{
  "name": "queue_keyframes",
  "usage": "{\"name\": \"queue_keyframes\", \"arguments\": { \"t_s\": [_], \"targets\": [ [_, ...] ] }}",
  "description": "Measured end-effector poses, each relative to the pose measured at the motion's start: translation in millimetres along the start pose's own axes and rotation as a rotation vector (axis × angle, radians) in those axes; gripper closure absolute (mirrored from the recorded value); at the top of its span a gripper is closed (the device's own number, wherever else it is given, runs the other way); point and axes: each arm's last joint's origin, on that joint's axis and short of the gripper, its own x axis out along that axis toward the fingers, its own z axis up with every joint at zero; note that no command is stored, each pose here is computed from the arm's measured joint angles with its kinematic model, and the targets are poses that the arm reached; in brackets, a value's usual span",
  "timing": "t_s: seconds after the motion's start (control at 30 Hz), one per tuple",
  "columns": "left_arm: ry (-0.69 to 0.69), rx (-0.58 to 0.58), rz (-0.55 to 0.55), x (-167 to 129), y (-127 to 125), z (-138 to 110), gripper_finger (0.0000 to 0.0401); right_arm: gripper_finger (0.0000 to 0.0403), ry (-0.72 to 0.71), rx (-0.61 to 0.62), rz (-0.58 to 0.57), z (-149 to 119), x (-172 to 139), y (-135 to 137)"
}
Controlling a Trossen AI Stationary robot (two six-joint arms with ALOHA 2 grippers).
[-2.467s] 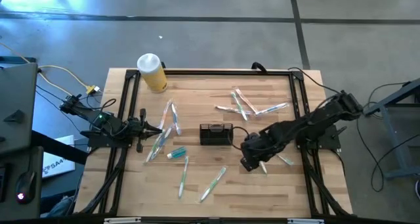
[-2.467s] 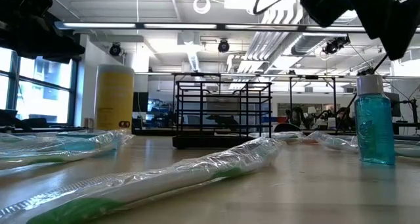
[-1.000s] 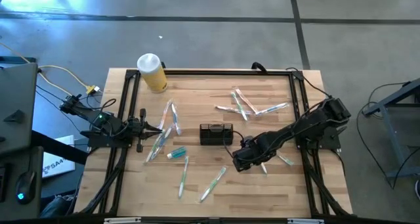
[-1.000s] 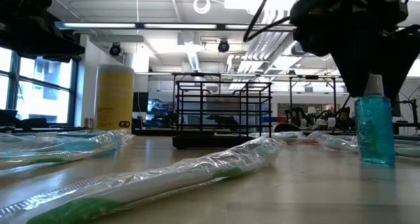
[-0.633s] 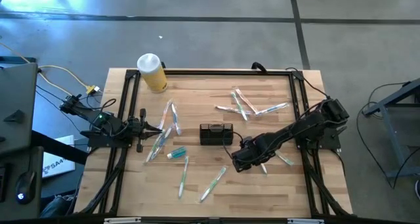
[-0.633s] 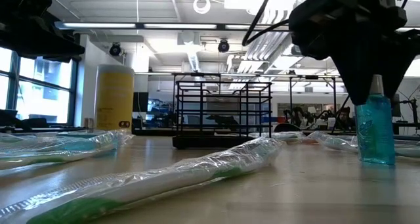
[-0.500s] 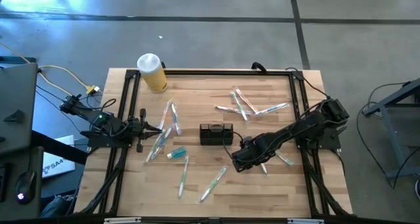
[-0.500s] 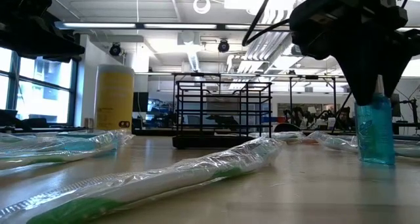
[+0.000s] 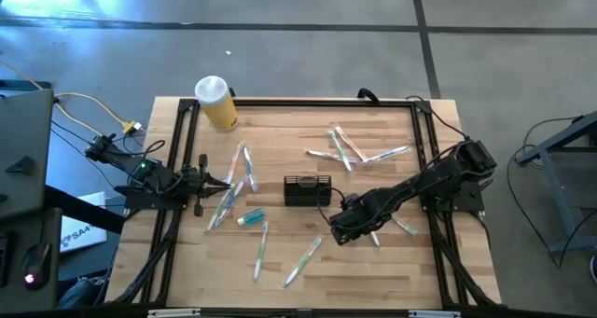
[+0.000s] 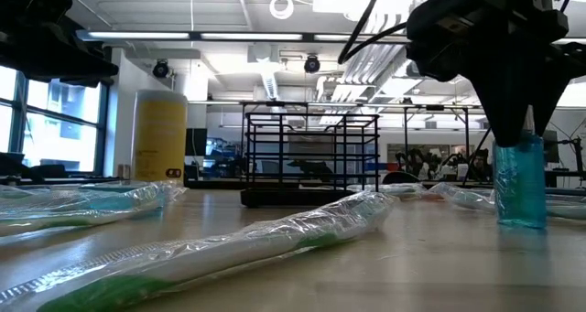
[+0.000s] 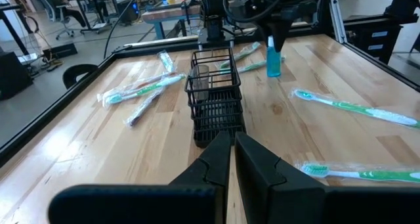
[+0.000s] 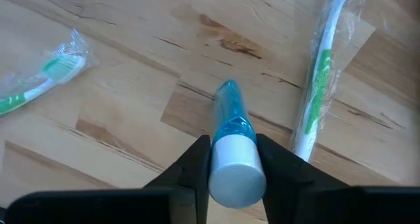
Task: Pick & Place toothbrushing station
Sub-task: Put the blue mouthwash into the wire organizer
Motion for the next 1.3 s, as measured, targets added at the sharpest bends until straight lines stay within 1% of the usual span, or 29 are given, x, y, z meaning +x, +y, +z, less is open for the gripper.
{"name": "queue_keyframes", "arguments": {
  "t_s": [0.27, 0.37, 0.5, 0.6, 0.73, 0.83, 0.97, 1.07, 1.17, 1.3],
  "targets": [
    [0.0, 0.0, 0.0, 0.0, 0.0, 0.0, 0.0382, 0.0316, 0.045, 0.015, 0.053, 2.6, -9.2, 0.1],
    [0.0, 0.0, 0.0, 0.0, 0.0, 0.0, 0.0382, 0.0316, 0.055, 0.024, 0.08, 4.6, -17.9, 1.5],
    [0.001, 0.0, 0.0, 0.0, 0.0, -0.1, 0.0382, 0.0316, 0.022, 0.028, 0.16, 10.4, -39.7, 9.2],
    [0.001, 0.0, 0.0, 0.0, 0.0, -0.1, 0.0382, 0.0316, -0.014, 0.007, 0.213, 17.1, -60.6, 18.0],
    [0.001, 0.0, 0.0, 0.0, 0.0, -0.1, 0.0382, 0.0316, -0.101, -0.039, 0.312, 29.0, -91.4, 29.8],
    [0.001, 0.0, 0.0, 0.0, 0.0, -0.1, 0.0382, 0.0316, -0.173, -0.064, 0.357, 40.4, -109.9, 33.9],
    [0.001, 0.0, 0.0, 0.0, 0.0, -0.1, 0.0382, 0.0316, -0.236, -0.131, 0.376, 56.3, -122.9, 33.7],
    [0.001, 0.0, 0.0, 0.0, 0.0, -0.1, 0.0382, 0.0316, -0.262, -0.177, 0.363, 67.7, -124.2, 30.9],
    [0.002, 0.0, 0.0, 0.0, 0.0, -0.2, 0.0382, 0.0316, -0.291, -0.26, 0.349, 77.7, -125.2, 28.3],
    [0.001, 0.0, 0.0, 0.0, 0.0, -0.1, 0.0382, 0.0316, -0.345, -0.454, 0.34, 86.3, -127.1, 28.0]
  ]
}}
